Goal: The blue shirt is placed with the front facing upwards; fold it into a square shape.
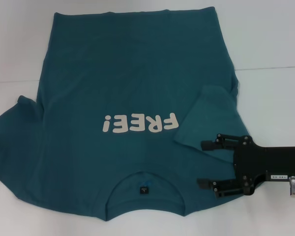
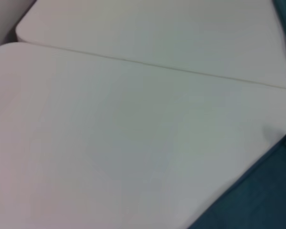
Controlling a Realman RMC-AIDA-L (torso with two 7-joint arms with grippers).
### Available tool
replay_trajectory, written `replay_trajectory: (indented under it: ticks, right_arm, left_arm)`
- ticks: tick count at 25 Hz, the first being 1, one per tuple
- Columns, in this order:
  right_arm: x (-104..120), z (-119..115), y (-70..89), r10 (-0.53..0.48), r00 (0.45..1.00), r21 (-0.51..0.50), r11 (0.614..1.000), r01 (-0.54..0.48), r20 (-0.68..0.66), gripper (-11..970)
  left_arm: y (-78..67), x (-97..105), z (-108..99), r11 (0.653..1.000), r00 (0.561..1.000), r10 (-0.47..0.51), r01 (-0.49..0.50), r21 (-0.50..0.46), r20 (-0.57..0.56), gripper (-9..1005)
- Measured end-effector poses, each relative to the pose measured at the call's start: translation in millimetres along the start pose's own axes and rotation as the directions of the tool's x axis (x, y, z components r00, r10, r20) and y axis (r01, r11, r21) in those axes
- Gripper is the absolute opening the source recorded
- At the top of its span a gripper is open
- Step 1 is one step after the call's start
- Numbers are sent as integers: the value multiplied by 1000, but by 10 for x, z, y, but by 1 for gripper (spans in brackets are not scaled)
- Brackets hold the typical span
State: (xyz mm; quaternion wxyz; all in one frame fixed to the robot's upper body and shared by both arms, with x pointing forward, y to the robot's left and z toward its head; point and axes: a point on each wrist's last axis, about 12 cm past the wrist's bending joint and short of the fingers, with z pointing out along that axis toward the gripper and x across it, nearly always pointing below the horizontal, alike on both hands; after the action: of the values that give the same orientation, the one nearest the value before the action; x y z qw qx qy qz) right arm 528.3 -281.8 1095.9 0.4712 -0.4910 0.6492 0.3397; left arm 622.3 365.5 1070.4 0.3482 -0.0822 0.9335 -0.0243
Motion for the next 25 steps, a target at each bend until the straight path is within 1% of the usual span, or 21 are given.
replay_trajectory:
  ticks: [12,20,25]
  right_arm:
    - [3,2,-8,1,1000,7,1000,-1,-3,921]
    - [4,3,-8,11,1000,7,1000,-11,-4,921]
    - [4,3,-8,12,1000,7,1000,-12,-4,921]
  left_arm:
    - [-43,3,10,1000,1000,-23,23,16,-5,859]
    - [-107,-8,15,999,1000,-24,24,32,-7,860]
    - [-131,-18,12,998,999,-46,46,50,-5,859]
